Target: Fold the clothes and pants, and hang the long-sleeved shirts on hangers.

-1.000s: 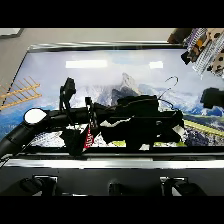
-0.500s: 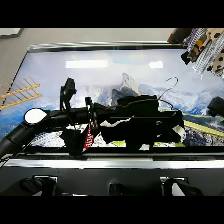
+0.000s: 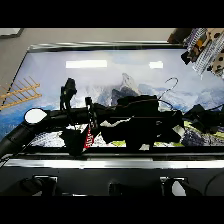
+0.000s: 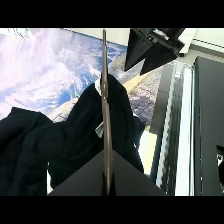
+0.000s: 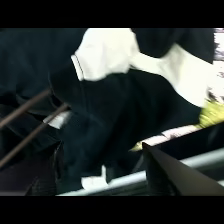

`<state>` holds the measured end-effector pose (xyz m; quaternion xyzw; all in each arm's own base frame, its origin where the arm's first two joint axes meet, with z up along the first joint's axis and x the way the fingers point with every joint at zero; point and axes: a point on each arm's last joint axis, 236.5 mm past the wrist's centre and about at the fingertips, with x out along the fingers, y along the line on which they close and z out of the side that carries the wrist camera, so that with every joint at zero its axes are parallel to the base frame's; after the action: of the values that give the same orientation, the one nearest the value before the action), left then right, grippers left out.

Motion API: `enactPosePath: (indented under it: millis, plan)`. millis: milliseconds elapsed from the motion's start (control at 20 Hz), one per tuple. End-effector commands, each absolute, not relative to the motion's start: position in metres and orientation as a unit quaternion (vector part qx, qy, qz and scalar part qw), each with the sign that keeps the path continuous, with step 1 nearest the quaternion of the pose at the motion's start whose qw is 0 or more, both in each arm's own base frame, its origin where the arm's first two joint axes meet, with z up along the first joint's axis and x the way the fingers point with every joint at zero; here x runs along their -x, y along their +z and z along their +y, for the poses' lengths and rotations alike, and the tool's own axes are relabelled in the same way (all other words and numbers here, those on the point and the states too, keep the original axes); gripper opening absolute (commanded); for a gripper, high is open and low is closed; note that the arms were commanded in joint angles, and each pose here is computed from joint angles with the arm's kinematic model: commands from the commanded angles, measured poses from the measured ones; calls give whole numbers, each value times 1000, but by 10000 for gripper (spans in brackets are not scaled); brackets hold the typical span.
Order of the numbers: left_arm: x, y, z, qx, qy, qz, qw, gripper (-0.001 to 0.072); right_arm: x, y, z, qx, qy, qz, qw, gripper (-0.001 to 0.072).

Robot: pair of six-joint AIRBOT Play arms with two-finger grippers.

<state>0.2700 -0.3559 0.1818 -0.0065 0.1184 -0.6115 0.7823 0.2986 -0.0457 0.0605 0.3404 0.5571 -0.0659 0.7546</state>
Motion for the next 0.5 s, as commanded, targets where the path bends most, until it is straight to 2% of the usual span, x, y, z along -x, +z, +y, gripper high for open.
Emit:
enactPosePath:
  millis: [0, 350, 450]
  plan:
    - [-270, 182, -356, 6, -611, 118, 782, 25, -315, 43, -39, -360, -39, 542, 758, 543]
    - [-270, 182, -356, 6, -611, 118, 782, 25, -335, 28, -44, -369, -32, 534, 760, 524]
    - [-270, 182, -356, 7, -611, 118, 782, 25, -337, 26, -41, -376, -25, 535, 756, 476]
